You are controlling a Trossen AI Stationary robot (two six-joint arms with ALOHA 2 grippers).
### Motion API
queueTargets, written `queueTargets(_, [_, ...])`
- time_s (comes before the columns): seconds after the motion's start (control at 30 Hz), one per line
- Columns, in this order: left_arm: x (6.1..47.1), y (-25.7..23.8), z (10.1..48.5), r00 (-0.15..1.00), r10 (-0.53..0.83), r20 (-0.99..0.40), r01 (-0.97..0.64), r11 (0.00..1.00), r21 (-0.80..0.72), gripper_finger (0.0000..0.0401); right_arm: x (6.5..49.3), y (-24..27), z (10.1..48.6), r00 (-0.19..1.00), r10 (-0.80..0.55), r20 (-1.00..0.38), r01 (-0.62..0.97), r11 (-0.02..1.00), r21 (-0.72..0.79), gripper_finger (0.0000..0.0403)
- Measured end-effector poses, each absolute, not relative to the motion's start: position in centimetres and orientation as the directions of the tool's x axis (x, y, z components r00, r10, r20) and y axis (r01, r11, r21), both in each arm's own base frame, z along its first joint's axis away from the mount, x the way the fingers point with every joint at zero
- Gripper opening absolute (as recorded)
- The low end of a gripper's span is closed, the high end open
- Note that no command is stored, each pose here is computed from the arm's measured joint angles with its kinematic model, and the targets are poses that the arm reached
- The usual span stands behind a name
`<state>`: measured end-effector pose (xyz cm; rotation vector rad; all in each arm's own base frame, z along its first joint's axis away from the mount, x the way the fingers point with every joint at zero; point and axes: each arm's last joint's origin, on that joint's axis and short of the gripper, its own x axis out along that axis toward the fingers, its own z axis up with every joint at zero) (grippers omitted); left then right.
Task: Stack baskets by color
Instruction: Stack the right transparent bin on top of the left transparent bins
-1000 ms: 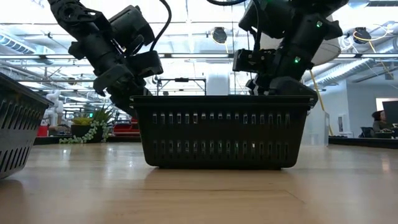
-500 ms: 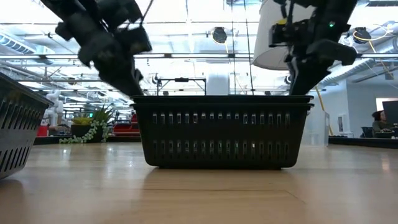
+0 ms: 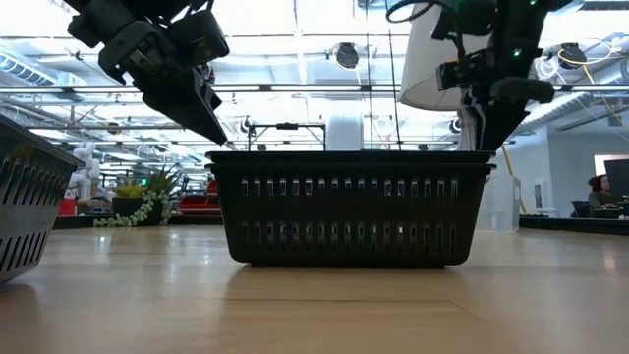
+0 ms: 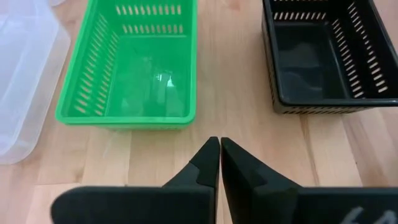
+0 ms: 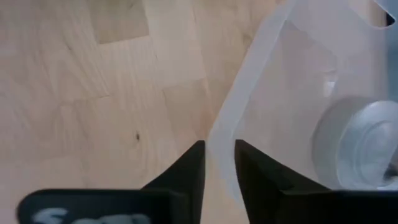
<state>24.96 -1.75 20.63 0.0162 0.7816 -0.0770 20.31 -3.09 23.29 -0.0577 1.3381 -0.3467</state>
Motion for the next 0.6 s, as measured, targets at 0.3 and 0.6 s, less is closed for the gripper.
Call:
queueTargets(0.3, [25.0,-1.7,20.6,0.707,-0.064,-0.704,0.074,0.997,-0.016,0.0019,19.9,-5.3,23.2,0.158,-0.288,-0.945,0.242,0.939,-0.245,0.0129])
queueTargets(0.6, [25.0,-1.8,20.6,0.707,-0.064,-0.705,0.074,0.997,-0.017,0.0019,19.8,-5.3,23.0,0.165,-0.225,-0.960,0.259,0.949,-0.177,0.0132])
